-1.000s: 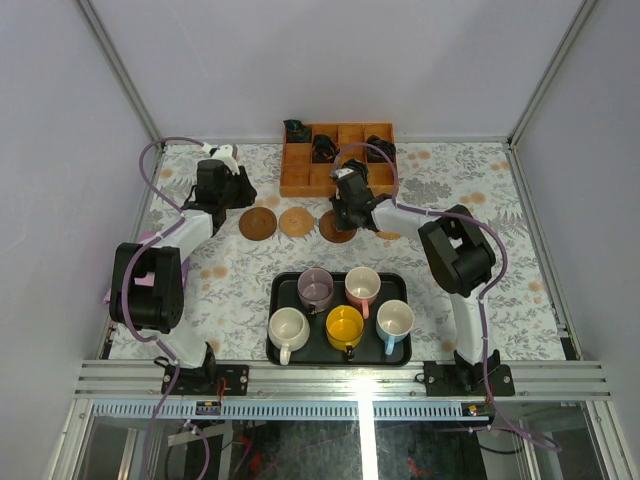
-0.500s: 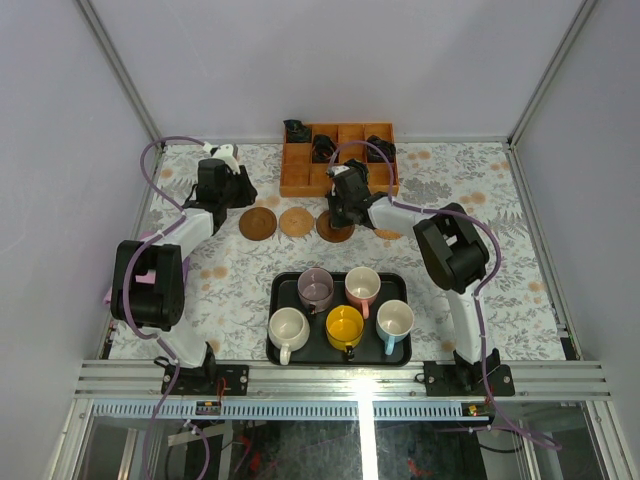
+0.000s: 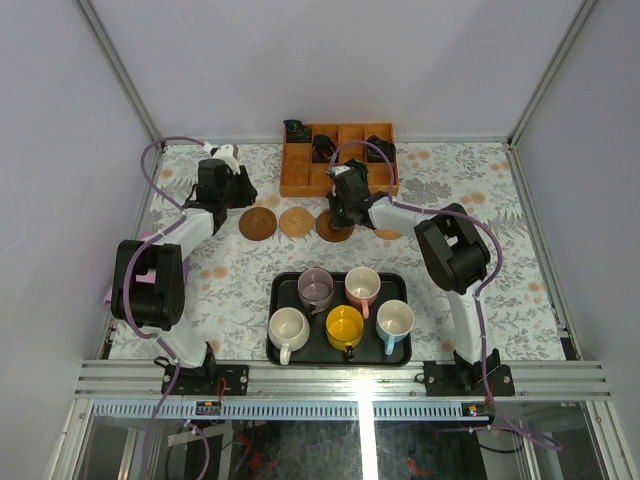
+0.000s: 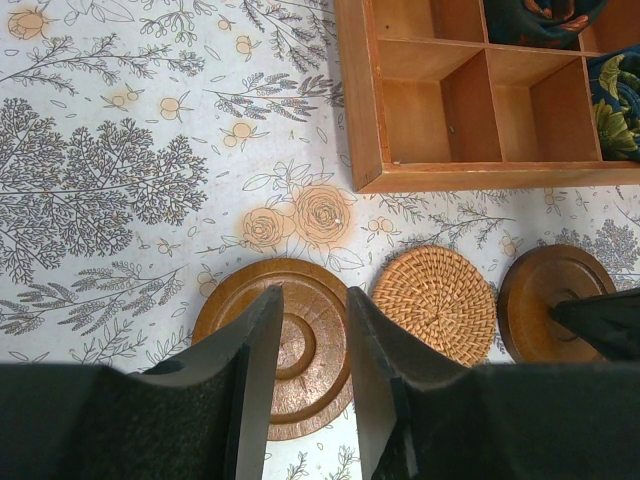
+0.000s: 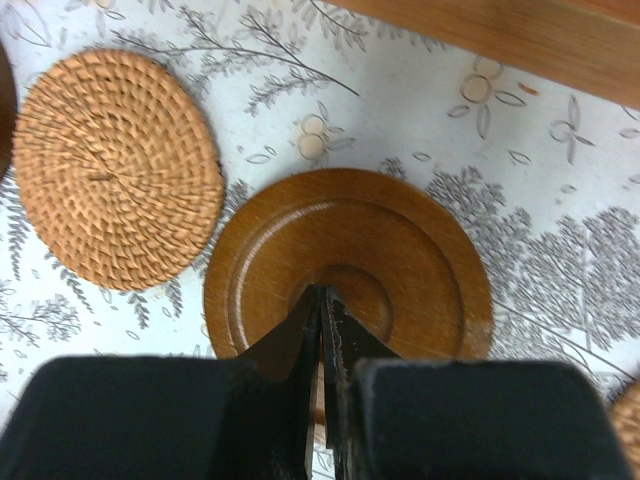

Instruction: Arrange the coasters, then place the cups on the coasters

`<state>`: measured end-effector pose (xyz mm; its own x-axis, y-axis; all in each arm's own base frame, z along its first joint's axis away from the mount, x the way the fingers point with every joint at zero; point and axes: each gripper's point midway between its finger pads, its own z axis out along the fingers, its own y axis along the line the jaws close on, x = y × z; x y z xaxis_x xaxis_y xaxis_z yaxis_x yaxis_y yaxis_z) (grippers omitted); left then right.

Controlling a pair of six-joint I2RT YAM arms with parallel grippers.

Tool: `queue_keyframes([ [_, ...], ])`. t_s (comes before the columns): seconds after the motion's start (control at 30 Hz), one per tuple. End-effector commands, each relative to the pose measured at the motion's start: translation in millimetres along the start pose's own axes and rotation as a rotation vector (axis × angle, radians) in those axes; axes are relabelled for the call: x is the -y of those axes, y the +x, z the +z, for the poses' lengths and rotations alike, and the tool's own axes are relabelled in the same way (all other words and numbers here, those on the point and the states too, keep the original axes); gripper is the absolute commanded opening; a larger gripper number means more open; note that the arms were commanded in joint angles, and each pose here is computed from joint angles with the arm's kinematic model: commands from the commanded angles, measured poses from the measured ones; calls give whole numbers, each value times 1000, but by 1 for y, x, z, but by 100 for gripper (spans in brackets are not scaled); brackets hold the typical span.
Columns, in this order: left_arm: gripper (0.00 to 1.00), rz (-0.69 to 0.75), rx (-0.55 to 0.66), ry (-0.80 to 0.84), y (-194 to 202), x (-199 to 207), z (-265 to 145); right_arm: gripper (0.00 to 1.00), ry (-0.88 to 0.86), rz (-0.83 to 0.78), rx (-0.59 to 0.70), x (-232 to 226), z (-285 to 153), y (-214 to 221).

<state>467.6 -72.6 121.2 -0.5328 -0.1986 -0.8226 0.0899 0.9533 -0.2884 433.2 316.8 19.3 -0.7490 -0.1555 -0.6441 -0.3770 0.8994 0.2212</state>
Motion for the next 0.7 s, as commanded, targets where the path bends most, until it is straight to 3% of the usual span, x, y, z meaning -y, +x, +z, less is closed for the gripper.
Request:
queue_keyframes([
  [0.0, 32, 1, 51, 32, -16, 7, 3, 5, 44, -36, 66, 2, -33, -26],
  [0.27, 32, 9, 97, 79, -24, 18, -8, 6, 127, -62, 152, 15, -72, -46],
  [0.57, 33, 41, 132, 136, -24, 26, -10, 7, 396, 0, 96, 94, -91, -12],
  [0.67, 35, 53, 138, 132, -24, 25, -11, 14, 435, 45, 78, 118, -91, -4],
])
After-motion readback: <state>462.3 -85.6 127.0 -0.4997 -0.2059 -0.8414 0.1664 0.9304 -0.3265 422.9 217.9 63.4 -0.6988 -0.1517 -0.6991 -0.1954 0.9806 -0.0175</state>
